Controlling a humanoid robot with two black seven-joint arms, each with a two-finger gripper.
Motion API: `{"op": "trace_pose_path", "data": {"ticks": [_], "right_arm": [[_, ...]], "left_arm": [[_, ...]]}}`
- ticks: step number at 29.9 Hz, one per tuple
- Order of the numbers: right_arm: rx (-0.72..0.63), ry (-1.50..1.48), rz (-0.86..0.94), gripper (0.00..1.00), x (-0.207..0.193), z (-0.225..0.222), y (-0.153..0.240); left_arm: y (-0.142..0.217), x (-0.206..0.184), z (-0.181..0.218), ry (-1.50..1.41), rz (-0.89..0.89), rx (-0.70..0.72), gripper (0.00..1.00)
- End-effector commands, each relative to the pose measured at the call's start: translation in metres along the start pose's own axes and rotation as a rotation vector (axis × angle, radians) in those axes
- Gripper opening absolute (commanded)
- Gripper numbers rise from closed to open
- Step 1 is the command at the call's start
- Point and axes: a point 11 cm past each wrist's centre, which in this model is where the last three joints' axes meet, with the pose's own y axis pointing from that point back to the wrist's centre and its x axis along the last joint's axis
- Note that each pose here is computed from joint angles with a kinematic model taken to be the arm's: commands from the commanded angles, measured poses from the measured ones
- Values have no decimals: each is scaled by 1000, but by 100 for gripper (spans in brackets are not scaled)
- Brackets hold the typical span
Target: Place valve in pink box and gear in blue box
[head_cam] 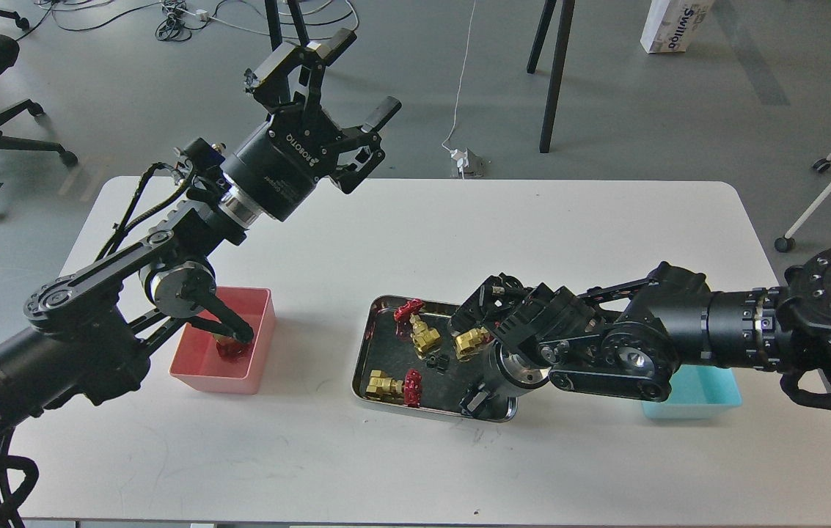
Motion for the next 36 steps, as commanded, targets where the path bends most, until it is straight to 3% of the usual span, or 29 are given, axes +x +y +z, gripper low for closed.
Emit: {"op": "trace_pose_path", "data": {"ticks": [1,10,17,23,27,33,36], "right_arm": [[4,-6,1,19,0,0,1],[-11,-31,38,13,10,16,19],[-77,-192,157,12,2,90,89],[-201,-424,205,12,-78,168,157],[-224,-532,145,12,-138,180,156],[-213,-594,133,13,-161,178,145],[-211,-605,133,19,-163,178,143]], "left_arm": [[0,0,-1,2,0,0,87],[1,1,-2,2,4,3,87],[-2,-2,-7,15,0,4,87],[-7,-9,-14,36,-14,3,87],[-8,-11,-16,40,-16,3,87],[-8,-11,-16,38,-17,4,87],[-8,-10,-15,37,-16,4,87]]}}
